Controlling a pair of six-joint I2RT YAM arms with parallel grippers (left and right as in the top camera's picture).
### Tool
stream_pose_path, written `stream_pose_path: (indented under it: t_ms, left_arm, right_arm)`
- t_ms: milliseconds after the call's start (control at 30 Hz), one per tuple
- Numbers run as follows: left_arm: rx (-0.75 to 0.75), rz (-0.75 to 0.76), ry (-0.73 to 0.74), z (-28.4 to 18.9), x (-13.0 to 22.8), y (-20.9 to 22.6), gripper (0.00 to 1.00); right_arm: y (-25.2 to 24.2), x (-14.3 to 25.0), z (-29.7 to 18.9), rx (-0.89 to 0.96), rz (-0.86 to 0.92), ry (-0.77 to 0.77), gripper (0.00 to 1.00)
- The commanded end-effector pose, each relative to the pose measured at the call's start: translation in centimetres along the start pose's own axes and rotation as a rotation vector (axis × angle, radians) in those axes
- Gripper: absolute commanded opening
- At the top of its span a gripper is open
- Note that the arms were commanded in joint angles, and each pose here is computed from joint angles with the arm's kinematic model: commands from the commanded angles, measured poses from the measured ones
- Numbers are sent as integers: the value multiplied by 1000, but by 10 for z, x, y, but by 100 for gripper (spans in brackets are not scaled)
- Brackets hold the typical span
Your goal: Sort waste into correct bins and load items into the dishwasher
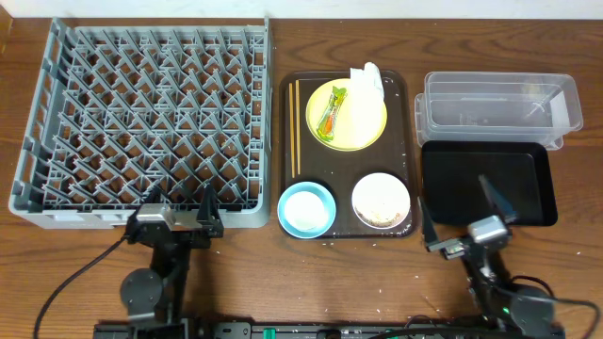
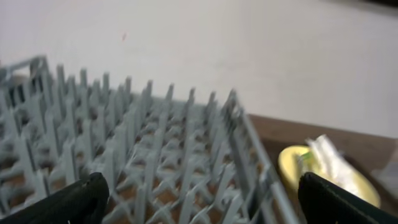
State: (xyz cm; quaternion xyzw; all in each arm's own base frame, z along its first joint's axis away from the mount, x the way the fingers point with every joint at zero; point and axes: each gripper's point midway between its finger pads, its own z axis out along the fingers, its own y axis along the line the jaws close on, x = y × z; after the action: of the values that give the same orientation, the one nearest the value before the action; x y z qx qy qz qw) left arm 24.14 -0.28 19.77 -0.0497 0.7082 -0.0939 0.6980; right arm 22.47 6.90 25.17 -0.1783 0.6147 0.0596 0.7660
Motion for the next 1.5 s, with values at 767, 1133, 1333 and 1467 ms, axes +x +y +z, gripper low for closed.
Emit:
stream_pose_path:
  t_ms: [767,1133,1333,1467]
  left_arm:
    - [104,-253,788,45,-60,-51,98]
    - [94,-265,825,51,-50,-48,98]
    - [94,-266,827,51,-49,-48,98]
    - [94,-266,827,51,-49,-48,98]
  right_arm:
    - [30,-32,159,-460,584,764,99]
    - [36,70,196,-132,460,992,87]
    - [30,147,216,59,394,1084,71]
    - [38,189,226,102,455,1116,60]
